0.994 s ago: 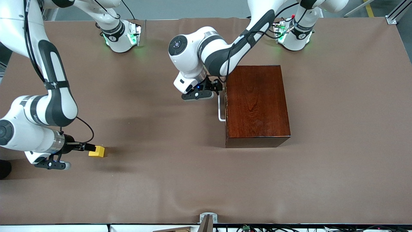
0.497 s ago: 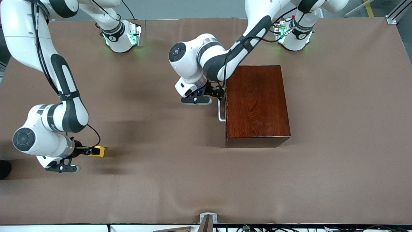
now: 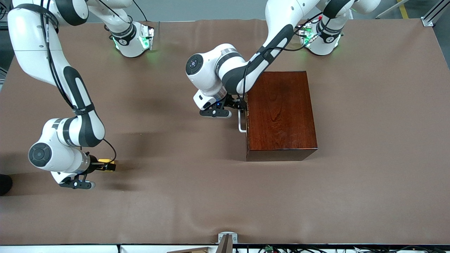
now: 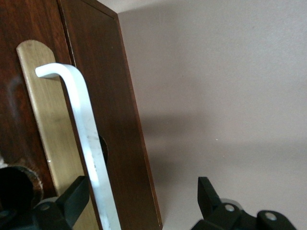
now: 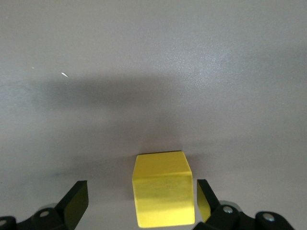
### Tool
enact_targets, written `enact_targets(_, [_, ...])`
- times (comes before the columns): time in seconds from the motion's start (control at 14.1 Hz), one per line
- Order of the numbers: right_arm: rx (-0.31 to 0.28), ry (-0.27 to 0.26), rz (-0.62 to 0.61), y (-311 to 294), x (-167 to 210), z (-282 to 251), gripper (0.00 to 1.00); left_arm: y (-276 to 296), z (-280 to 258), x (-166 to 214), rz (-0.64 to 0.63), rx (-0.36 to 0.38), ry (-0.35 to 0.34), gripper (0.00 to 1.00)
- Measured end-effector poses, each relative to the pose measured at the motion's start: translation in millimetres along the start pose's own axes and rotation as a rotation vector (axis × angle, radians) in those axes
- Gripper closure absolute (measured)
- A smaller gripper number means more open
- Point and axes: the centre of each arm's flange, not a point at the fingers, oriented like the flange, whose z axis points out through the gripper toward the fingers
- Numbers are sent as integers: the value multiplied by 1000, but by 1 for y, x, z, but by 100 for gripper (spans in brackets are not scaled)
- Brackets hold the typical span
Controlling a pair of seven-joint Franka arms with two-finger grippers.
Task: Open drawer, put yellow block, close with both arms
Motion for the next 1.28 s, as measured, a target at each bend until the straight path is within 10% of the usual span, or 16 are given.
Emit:
enact_targets(0.57, [-24,-27,-10,5,-10,20,2,4,-5,7,-56,-52,43,0])
enact_targets(0.92, [-24,-23,4,9,-9,19,44,9,-8,10,-156,-101,73,0])
enact_targets(1.28, [-24,2,-5,13,-5,1,44,19,-17,14,-222,-205,117,0])
